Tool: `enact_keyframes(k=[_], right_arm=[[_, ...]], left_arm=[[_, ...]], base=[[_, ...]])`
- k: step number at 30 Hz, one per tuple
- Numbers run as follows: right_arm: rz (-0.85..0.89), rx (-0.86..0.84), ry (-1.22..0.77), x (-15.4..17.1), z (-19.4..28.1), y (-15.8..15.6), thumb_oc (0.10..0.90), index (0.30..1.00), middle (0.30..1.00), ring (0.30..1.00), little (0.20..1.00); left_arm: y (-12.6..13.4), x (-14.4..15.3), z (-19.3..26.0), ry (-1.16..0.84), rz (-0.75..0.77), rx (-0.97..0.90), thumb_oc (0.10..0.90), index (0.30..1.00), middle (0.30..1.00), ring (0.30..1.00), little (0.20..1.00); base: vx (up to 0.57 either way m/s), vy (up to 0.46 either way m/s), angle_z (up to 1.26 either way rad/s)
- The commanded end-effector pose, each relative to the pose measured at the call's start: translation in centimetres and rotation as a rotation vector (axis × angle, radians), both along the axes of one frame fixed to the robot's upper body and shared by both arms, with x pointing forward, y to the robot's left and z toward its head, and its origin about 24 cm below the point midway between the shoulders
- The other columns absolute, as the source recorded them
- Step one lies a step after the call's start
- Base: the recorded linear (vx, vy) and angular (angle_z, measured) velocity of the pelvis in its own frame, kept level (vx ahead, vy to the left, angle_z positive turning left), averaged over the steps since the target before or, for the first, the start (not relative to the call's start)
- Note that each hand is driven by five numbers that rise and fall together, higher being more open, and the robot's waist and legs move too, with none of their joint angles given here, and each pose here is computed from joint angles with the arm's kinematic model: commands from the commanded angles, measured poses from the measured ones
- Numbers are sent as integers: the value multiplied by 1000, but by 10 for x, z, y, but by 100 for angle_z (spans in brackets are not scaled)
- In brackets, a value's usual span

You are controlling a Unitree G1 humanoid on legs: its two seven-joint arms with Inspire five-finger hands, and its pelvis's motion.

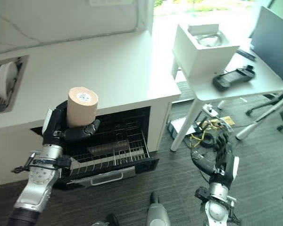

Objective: Place the dishes in the dishwasher.

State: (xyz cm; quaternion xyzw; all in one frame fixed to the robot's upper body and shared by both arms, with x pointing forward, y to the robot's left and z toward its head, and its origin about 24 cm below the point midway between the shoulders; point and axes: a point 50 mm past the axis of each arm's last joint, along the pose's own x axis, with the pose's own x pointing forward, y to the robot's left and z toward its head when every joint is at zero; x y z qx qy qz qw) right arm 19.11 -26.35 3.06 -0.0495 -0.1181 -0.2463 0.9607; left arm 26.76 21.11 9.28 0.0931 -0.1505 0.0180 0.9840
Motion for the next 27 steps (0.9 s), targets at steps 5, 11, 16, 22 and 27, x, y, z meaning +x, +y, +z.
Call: enact_keyframes(k=[5, 11, 16, 22, 27], right_arm=[[314, -89, -534, 10, 97, 19, 800, 900, 900, 900, 900], [793, -38, -705, 23, 135, 82, 800, 900, 900, 900, 900], [969, 66, -641, 38, 137, 111, 800, 900, 900, 900, 900], [1078, 160, -605, 49, 141, 128, 800, 900, 900, 900, 900], [1107, 201, -586, 60, 145, 145, 800, 900, 900, 900, 900]], left_arm=[[3, 3, 51, -335, 145, -118, 400, 300, 300, 300, 300], [-16, -2, 55, -471, 241, -88, 400, 300, 300, 300, 300], [-24, -11, 57, -539, 311, -83, 400, 300, 300, 300, 300], [-38, -2, 60, -620, 340, -30, 400, 300, 300, 300, 300], [-44, -6, 58, -700, 366, 10, 400, 300, 300, 300, 300]], base=[[14, 28, -22], [11, -4, -7], [39, -36, 24], [19, -44, 26], [17, -43, 19]])
